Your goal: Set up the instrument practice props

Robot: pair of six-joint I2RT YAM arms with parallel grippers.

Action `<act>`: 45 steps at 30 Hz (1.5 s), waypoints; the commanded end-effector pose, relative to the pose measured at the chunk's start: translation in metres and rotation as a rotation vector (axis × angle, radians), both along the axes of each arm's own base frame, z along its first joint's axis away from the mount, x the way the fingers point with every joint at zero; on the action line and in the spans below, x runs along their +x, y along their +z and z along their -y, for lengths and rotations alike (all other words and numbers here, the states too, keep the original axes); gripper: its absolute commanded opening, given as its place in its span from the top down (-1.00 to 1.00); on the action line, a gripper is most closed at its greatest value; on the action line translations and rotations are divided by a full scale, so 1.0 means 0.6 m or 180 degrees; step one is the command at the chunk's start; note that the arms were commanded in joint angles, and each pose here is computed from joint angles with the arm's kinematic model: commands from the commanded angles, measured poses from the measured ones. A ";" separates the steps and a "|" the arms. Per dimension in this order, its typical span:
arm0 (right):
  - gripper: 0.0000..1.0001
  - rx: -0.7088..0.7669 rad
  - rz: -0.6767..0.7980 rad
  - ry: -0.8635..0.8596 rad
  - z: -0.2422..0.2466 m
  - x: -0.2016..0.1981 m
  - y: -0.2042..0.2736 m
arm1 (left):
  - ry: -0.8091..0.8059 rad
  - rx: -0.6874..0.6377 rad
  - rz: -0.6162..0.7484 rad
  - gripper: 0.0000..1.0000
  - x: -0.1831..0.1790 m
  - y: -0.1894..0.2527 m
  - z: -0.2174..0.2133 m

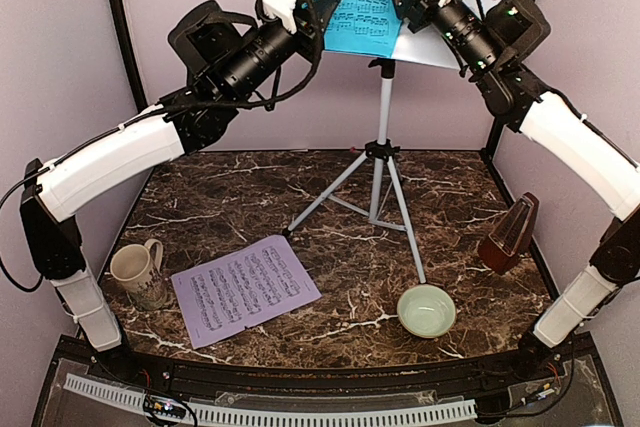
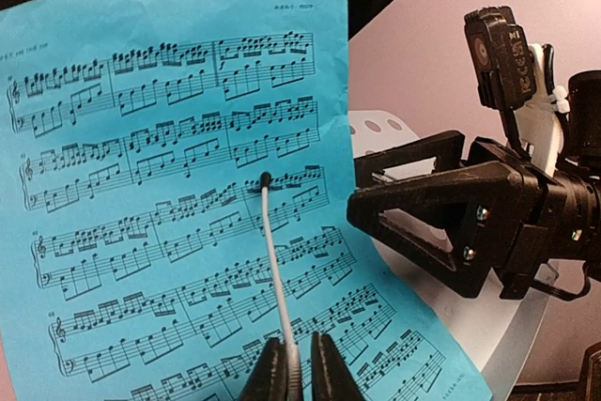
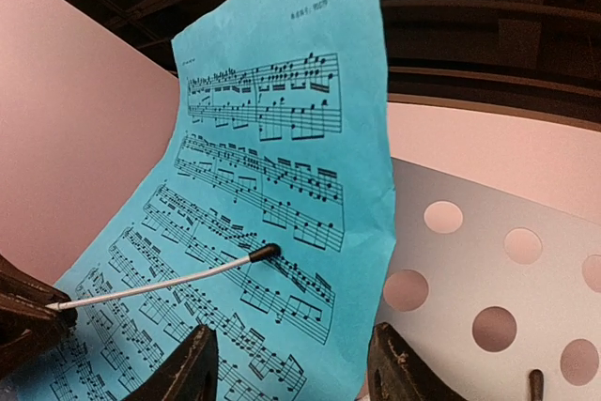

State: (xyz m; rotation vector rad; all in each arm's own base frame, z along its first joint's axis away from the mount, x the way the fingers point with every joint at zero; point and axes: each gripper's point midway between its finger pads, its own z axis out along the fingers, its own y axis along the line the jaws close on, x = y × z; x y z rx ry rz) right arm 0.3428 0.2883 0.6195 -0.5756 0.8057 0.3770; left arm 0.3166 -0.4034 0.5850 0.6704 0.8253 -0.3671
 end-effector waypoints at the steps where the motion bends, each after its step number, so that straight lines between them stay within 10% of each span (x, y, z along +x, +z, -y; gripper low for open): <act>1: -0.17 0.0122 0.0162 -0.0031 0.017 -0.017 0.030 | -0.0185 -0.0270 0.0414 0.52 -0.070 0.076 -0.044; 17: -0.53 0.0133 0.0173 -0.0048 0.027 -0.029 0.038 | -0.0247 -0.0333 0.0363 -0.80 -0.103 0.096 -0.067; 33: -0.89 -0.0199 -0.0110 0.0364 0.049 -0.119 0.037 | -0.0060 -0.0064 -0.0787 -0.97 -0.114 -0.015 -0.171; 45: -0.81 -0.0248 -0.0815 0.0881 0.063 -0.209 -0.101 | -0.0586 0.0713 -0.2569 -0.73 -0.071 -0.370 -0.162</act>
